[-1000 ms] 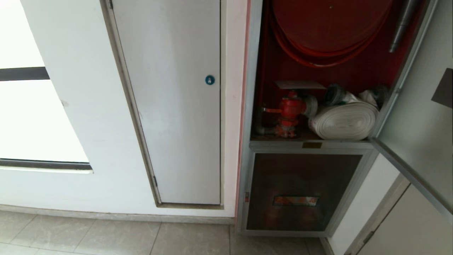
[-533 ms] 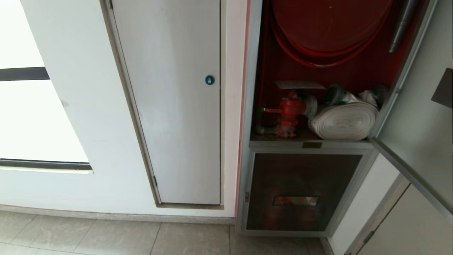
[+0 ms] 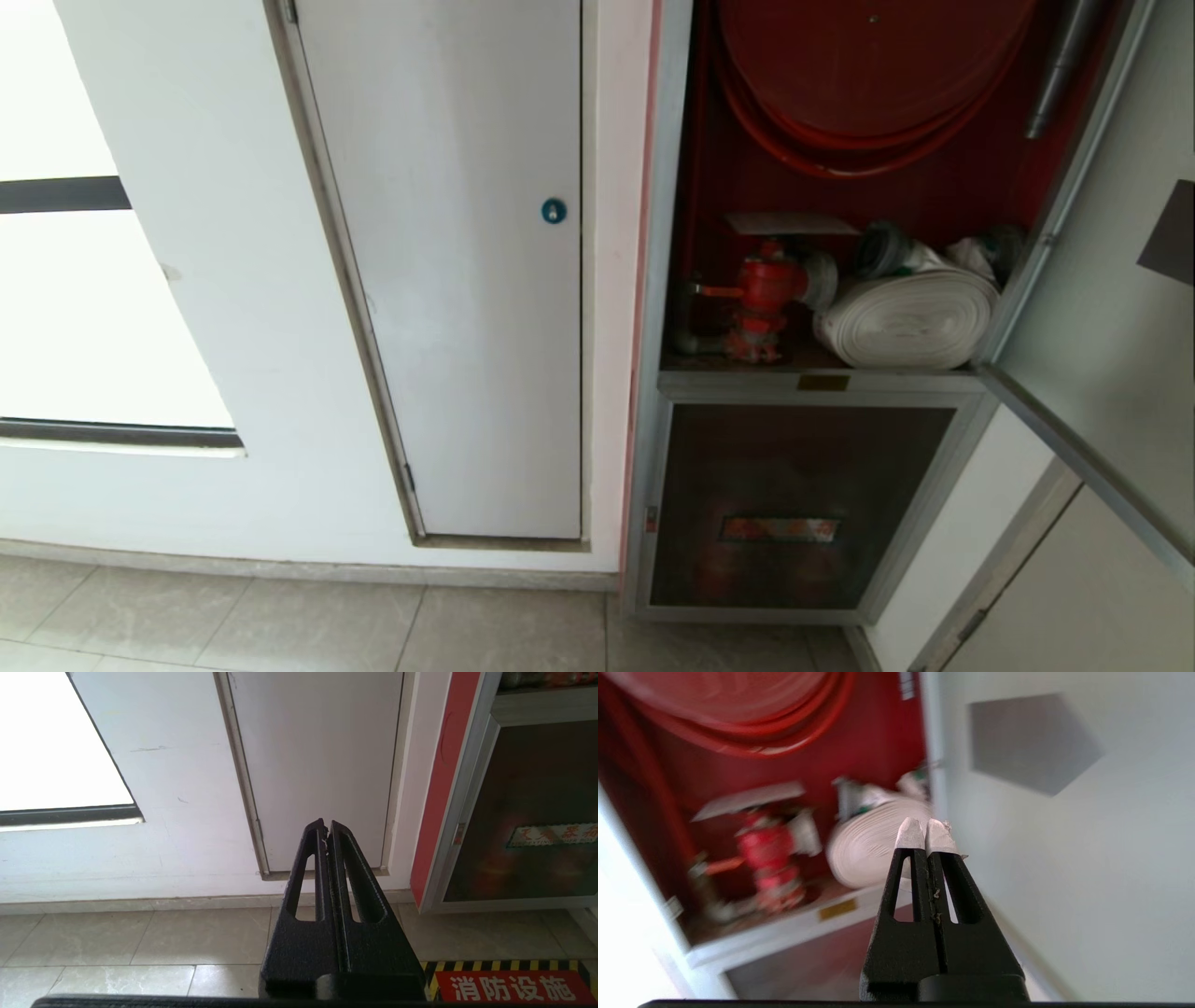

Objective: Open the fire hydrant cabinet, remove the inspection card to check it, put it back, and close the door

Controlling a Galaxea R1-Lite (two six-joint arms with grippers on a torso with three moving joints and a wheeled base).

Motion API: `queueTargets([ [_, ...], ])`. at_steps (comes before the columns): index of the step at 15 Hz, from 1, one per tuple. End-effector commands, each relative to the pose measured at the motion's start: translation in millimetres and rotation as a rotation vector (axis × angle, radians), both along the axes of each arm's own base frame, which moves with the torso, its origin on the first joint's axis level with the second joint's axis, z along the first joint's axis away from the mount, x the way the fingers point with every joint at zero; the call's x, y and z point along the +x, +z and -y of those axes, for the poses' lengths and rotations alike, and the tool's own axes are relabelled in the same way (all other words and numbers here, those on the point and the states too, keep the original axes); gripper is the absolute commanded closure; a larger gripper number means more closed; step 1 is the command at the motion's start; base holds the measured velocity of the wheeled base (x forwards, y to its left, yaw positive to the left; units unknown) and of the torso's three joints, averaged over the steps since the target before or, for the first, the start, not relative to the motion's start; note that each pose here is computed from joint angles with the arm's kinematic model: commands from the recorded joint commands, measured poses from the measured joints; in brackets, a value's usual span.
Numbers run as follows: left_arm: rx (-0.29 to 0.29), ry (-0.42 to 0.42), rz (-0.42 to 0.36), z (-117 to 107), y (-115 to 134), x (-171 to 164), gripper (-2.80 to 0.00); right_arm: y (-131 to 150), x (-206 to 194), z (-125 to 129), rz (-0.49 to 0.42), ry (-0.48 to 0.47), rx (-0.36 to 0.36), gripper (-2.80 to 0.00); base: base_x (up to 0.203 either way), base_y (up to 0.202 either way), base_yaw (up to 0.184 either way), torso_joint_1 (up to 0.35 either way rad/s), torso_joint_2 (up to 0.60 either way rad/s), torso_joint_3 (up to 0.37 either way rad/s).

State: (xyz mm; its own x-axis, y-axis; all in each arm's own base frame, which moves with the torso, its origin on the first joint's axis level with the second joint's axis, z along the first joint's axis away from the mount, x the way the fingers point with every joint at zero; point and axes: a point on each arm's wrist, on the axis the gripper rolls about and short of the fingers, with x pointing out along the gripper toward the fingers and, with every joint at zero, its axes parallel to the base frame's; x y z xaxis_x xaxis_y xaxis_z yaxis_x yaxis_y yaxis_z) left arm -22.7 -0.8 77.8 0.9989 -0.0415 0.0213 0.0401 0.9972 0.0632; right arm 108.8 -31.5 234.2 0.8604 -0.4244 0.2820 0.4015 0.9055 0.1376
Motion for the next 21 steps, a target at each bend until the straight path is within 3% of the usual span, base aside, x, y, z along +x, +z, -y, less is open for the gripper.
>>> queueTargets([
  [1, 0.001, 0.0, -0.012, 0.0, -3.4, 0.9, 0.0, -10.0, -22.0, -12.0, 0.02, 0.062, -0.035, 0.0, 0.0, 0.0, 0.0, 0.0, 0.0, 0.0],
  [8, 0.001, 0.0, -0.012, 0.0, -3.4, 0.9, 0.0, -68.9, -63.0, -25.9, -0.065, 0.2, -0.133, 0.0, 0.0, 0.0, 0.0, 0.0, 0.0, 0.0],
  [15, 0.001, 0.0, -0.012, 0.0, -3.4, 0.9, 0.0, -91.2, -101.4, -28.1, -0.053, 0.264, -0.159, 0.0, 0.0, 0.0, 0.0, 0.0, 0.0, 0.0],
  [21, 0.001, 0.0, -0.012, 0.0, -3.4, 0.9, 0.0, -119.7, -116.6, -28.6, -0.164, 0.319, -0.154, 0.0, 0.0, 0.0, 0.0, 0.0, 0.0, 0.0],
])
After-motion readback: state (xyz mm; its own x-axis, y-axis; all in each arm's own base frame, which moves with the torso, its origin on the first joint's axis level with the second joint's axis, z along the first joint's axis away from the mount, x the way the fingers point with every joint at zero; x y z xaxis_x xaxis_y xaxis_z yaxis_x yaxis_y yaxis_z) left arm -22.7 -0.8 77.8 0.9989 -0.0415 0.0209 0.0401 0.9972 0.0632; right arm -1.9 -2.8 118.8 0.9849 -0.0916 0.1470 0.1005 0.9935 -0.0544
